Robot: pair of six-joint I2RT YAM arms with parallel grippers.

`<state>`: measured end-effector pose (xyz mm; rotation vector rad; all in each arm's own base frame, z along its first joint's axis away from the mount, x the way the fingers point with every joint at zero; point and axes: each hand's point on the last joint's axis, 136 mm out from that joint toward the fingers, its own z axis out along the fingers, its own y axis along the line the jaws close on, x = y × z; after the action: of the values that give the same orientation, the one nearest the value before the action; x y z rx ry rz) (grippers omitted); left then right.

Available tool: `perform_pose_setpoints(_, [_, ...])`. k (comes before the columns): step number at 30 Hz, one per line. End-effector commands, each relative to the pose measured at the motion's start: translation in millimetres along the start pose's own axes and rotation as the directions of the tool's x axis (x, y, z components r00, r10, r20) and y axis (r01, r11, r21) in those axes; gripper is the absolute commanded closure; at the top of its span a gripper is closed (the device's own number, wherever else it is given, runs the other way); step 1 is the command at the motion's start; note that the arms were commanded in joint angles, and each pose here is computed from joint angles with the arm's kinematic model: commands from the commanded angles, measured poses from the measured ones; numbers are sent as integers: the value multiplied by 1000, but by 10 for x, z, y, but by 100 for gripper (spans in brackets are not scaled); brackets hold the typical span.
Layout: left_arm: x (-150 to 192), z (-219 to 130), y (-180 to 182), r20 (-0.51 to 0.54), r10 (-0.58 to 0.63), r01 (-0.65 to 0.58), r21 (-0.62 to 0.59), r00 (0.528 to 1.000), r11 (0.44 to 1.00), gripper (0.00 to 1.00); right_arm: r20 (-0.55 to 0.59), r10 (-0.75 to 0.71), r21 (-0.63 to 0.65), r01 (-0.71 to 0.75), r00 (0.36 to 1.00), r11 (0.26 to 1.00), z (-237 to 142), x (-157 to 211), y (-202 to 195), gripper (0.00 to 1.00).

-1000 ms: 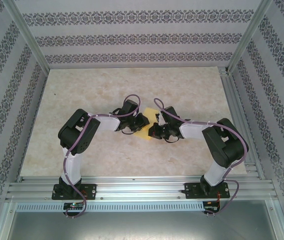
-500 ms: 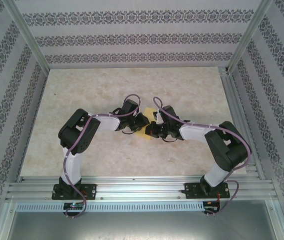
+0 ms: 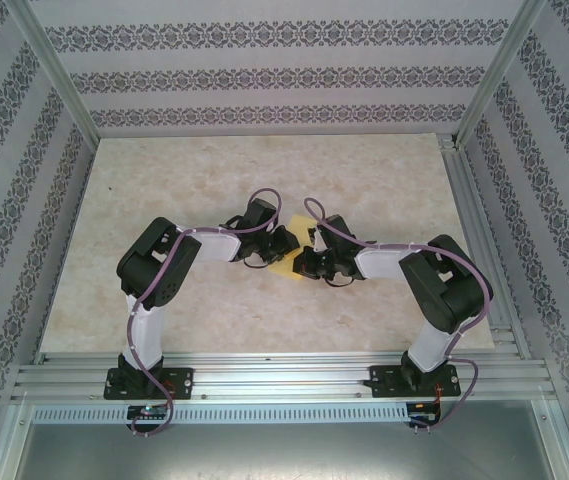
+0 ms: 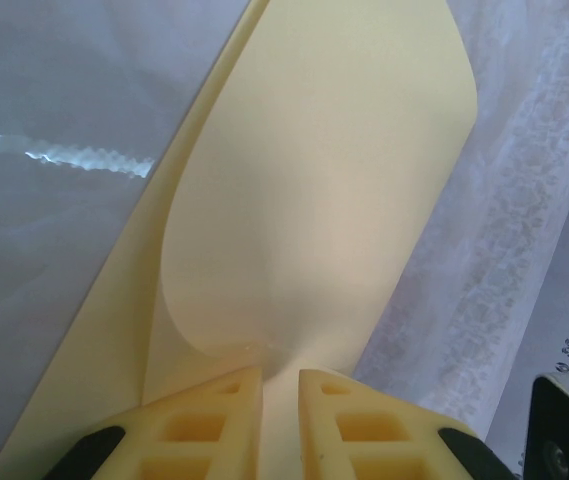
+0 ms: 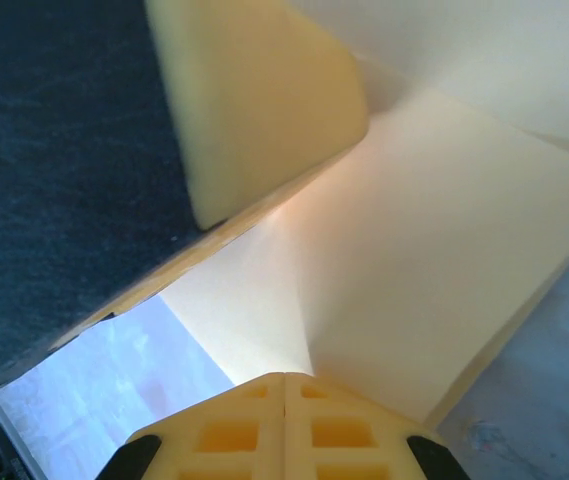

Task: Fold a paper plane with a square sheet of paper (pick it up from the middle)
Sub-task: Fold the triangle a second time at the center of the table.

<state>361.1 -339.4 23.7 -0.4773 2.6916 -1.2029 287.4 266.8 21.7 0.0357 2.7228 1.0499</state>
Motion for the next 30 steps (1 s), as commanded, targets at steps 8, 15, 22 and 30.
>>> perform_pose_setpoints(8, [-28,128,369,4,-40,40,-97,999,995,80,-48,26,69,-23,999,997,108,187,-333,97])
perform_pose_setpoints(15, [-26,127,362,2,-38,38,-99,999,994,81,-88,9,149,4,996,989,18,313,-464,97])
perform_pose_setpoints(22, [-28,137,388,1,-41,41,-108,999,993,81,-148,-61,166,85,987,982,-85,433,-433,97])
perform_pose_setpoints(30, [-29,149,386,-1,-49,49,-106,999,993,81,-208,-82,142,113,975,983,-114,563,-410,97])
